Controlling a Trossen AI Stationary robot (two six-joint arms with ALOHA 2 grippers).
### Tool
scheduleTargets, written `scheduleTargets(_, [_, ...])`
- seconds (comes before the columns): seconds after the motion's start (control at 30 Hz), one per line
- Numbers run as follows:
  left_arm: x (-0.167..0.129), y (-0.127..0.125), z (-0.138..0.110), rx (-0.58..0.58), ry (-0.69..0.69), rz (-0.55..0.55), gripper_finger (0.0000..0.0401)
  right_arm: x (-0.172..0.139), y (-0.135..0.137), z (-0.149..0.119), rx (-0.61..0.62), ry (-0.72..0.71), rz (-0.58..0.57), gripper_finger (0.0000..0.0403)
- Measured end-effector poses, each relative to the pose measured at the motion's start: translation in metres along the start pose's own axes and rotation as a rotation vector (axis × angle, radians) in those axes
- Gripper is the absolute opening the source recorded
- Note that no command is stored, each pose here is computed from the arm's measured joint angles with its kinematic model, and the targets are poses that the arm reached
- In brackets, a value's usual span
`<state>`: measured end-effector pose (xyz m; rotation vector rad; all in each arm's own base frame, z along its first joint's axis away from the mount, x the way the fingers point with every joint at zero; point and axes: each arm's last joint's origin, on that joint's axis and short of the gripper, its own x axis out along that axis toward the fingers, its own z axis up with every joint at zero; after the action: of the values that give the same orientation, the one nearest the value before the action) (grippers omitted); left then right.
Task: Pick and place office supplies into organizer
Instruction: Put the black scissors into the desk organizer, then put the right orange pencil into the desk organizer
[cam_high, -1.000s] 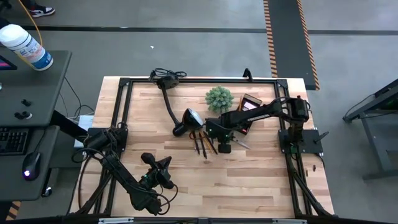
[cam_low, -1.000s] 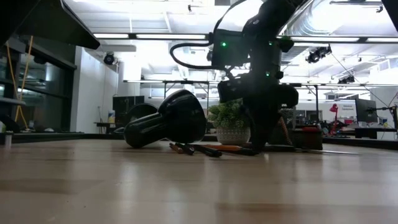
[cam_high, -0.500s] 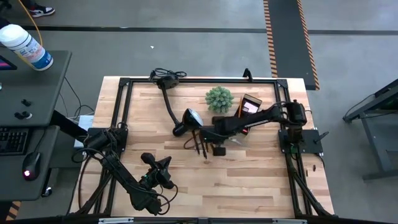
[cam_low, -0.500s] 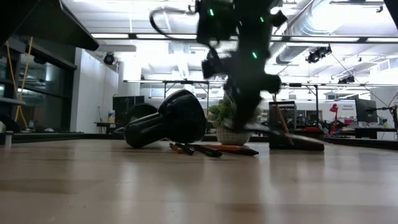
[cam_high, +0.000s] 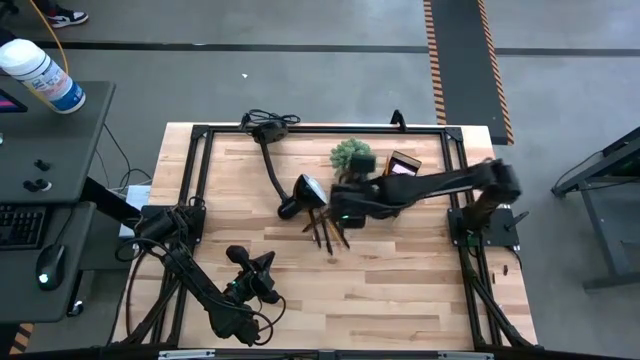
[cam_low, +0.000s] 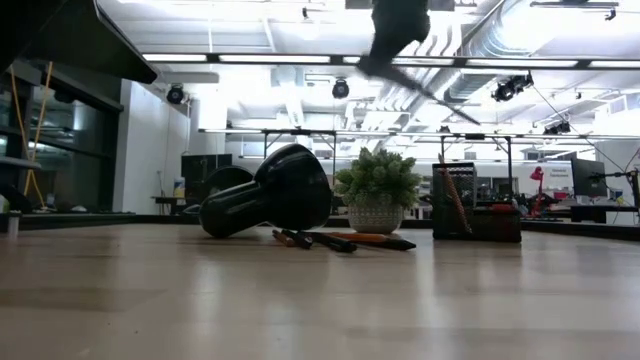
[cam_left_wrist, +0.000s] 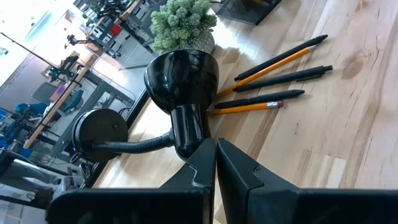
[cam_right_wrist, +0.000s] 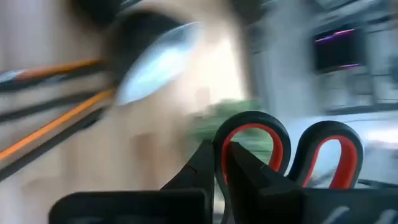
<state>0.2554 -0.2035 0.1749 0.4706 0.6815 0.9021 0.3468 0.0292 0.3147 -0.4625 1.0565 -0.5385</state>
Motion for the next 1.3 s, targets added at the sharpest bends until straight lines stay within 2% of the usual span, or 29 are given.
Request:
scheduleTargets(0.1, [0.000,0.000,0.000,0.000,-0.002,0.000,0.0005,-0.013,-0.012,-0.016,0.080,-0.078,-0.103,0.0013])
scheduleTargets(0.23, [0.000,0.000,0.000,0.000,-0.008,0.000,0.0005,-0.012,-0.015,-0.045,0.202,-0.193,-0.199,0.0013])
scheduleTargets(0.43, [0.000,0.000,0.000,-0.001,-0.016,0.000,0.0005,-0.005,-0.012,-0.078,0.375,-0.394,-0.277,0.0013])
scheduleTargets(0.53, [0.000,0.000,0.000,-0.003,-0.016,0.000,0.0005,0.002,-0.010,-0.093,0.445,-0.437,-0.281,0.0013])
scheduleTargets(0.83, [0.000,0.000,0.001,-0.002,-0.028,0.001,0.0005,0.036,0.001,-0.129,0.597,-0.438,-0.290,0.0016])
scheduleTargets(1.03, [0.000,0.000,0.001,-0.002,-0.028,0.001,0.0005,0.045,0.002,-0.137,0.711,-0.419,-0.244,0.0076])
scheduleTargets(1.3, [0.000,0.000,0.001,-0.002,-0.035,0.002,0.0005,0.045,0.003,-0.137,0.719,-0.415,-0.218,0.0148])
